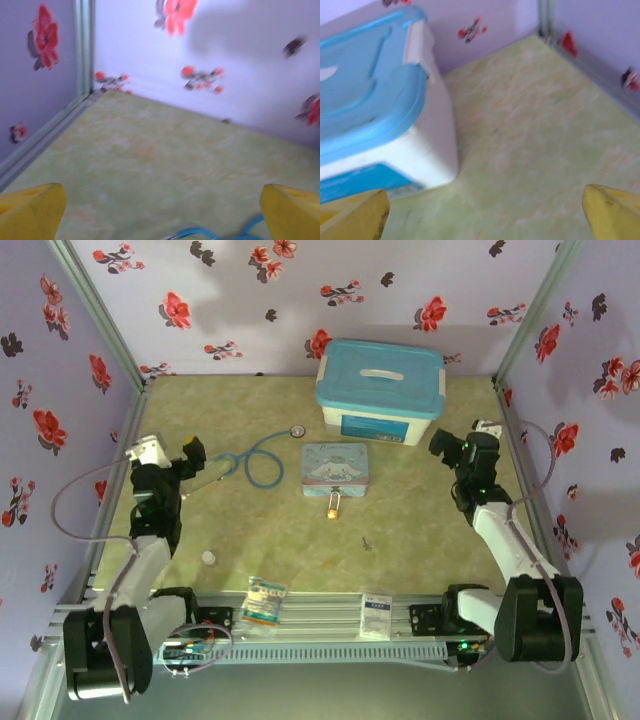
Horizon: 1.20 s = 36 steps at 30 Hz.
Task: Unlock a padlock with a key
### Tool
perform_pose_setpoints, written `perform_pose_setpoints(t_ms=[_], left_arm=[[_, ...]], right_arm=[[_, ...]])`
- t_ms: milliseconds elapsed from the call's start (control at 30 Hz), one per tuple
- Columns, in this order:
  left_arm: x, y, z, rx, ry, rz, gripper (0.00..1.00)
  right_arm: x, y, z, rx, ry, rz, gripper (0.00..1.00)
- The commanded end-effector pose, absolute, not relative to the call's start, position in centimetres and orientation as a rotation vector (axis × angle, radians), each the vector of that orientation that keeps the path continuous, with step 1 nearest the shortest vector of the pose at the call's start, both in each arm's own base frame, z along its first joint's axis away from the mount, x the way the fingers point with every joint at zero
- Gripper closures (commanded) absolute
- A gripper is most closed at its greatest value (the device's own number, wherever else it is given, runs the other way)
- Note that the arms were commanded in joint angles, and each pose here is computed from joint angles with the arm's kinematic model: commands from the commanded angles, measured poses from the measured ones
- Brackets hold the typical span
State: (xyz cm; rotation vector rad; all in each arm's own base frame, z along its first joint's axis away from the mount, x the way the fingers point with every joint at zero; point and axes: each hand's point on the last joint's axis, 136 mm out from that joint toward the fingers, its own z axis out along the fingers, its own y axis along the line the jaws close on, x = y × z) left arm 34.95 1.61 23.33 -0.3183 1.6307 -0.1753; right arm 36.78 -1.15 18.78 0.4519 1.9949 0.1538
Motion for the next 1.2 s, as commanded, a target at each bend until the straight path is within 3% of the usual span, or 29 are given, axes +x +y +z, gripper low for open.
perform_pose_setpoints(t_ms=[0,67,233,533,633,867,1167], left_arm=[[33.7,-0.3,21.6,-0.445,1.651,-0.456,0.0],[33.4,-1.7,21.0,-0.491,1.711,-0.582,0.0],[30.9,-8.4,21.2,-0.387,1.792,-0.798,0.0],[26.1,-17.3,16.7,-0.247,2.047,-0.863,0.0],[24.7,-20.3,15.4,-0.166,2.107,-0.881,0.0],[21.6,-26.4,13.1,0.003,2.205,-0.928,0.0],[20.4,-29.1,12.4,0.034,2.224,-0.963,0.0]], right_arm=[[32.6,3.0,14.2,0.477,2.243,0.437,0.01],[31.1,5.1,13.9,0.439,2.272,0.557,0.02],[26.3,8.6,11.5,0.287,2.424,0.508,0.05],[19.5,13.7,5.6,0.089,2.618,0.544,0.2],[18.3,14.8,5.0,0.03,2.622,0.537,0.22],[18.0,17.0,4.0,-0.029,2.605,0.552,0.45],[18.1,18.6,2.6,-0.182,2.641,0.42,0.53]])
